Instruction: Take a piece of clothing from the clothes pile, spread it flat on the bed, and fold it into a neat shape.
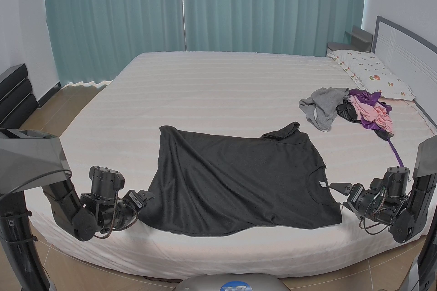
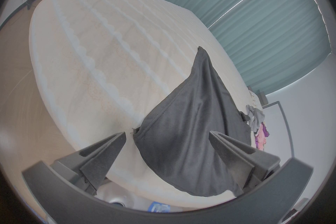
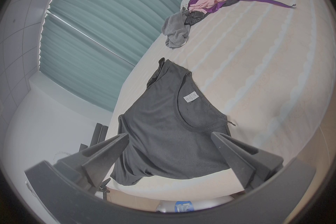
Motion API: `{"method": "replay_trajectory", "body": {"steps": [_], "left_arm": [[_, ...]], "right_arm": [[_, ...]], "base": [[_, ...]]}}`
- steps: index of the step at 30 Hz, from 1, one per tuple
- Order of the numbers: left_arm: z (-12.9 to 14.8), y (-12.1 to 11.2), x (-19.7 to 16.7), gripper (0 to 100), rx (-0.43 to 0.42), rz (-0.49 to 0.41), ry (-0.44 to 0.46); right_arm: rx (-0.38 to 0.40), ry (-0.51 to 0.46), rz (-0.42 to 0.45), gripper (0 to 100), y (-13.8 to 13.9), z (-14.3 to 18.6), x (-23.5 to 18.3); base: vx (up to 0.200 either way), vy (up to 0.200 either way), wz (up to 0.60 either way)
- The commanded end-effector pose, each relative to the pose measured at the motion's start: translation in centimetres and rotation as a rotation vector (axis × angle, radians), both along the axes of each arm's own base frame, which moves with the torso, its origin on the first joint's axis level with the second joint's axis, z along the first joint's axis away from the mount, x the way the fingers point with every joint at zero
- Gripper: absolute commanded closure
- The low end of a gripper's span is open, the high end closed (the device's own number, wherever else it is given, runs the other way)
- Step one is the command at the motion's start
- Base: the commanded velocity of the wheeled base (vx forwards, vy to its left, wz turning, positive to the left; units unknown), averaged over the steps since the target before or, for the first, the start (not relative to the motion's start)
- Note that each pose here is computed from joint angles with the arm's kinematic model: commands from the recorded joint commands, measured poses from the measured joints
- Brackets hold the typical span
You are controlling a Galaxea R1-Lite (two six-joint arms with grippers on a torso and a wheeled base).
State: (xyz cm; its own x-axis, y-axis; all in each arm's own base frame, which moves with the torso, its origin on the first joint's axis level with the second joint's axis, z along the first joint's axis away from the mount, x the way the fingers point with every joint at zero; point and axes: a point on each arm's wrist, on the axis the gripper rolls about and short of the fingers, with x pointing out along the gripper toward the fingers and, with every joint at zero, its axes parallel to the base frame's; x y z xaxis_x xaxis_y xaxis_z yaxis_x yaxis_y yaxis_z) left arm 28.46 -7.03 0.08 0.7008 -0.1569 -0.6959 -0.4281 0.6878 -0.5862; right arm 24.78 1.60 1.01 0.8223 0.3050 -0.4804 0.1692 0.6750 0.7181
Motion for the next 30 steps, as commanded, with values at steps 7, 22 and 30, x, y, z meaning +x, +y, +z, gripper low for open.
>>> {"method": "replay_trajectory", "body": {"steps": [7,22,30], "left_arm": [[-3.6,-1.6,1.1,0,0.127,0.008,0.032],[-3.5,-0.7,-1.4,100,0.152,0.025,0.057],[-2.5,0.6,-3.2,100,0.175,0.028,0.004]], "right_arm": [[0.000,0.011,0.004,0,0.1,-0.4,0.2],[-0.055,0.038,0.024,0,0.1,-1.5,0.2],[-0.074,0.090,0.022,0,-0.3,-3.3,0.7]], "base": [[0.000,0.000,0.00],[0.000,0.000,0.00],[0.000,0.000,0.00]]}}
